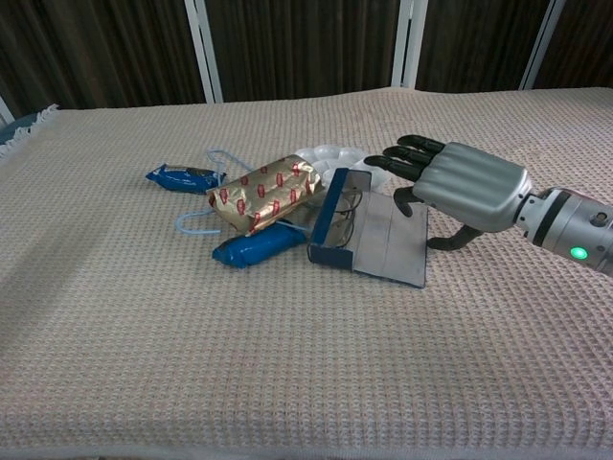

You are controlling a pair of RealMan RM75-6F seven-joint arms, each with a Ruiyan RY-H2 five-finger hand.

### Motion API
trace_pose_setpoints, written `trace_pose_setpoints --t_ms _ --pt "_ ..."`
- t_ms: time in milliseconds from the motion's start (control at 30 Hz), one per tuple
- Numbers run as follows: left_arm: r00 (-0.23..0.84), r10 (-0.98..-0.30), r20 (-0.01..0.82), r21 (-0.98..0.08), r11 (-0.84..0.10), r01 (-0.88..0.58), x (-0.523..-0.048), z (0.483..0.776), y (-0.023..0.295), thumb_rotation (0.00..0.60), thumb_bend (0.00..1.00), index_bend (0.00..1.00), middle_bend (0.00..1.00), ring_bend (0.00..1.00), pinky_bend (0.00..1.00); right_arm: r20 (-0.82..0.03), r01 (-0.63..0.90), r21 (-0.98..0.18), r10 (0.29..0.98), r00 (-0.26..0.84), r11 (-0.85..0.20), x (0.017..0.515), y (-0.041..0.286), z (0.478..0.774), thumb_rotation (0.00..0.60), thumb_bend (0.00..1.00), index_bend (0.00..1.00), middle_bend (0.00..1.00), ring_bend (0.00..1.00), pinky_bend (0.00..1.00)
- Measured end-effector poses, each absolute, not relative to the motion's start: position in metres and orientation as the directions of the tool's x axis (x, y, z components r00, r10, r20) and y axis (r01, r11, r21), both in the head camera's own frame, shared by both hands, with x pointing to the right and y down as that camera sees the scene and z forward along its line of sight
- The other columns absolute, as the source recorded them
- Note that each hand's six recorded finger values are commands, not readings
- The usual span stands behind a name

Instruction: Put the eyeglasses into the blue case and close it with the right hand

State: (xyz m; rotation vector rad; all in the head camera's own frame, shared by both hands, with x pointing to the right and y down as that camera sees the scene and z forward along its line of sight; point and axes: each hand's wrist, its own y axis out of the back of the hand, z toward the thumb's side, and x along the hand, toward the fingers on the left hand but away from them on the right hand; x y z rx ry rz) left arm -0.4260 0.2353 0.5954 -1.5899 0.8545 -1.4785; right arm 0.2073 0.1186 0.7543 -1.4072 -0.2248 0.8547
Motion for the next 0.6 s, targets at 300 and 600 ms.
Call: trace_pose_setpoints --t_ms 300,600 --pt "0.093 -0.882 0.462 -0.887 -0.461 0.037 -0.4259 0.5949 0.2352 0.6 0.38 0.0 0.0 0.0 0.14 -0.318 -0.363 -0.93 0.644 0.696 -0.066 0.2039 0.1179 0.751 0.6 0.38 0.58 0.09 0.0 0.0" --pt "0.09 -0.882 0.462 -0.887 -0.461 0.04 -0.4262 0.5949 0.2353 0.6 0.39 0.0 0.0 0.0 0.15 -0.315 -0.357 -0.932 0.644 0.697 -0.07 0.2033 0.1176 0.7506 0.6 0.5 0.59 0.09 0.0 0.0"
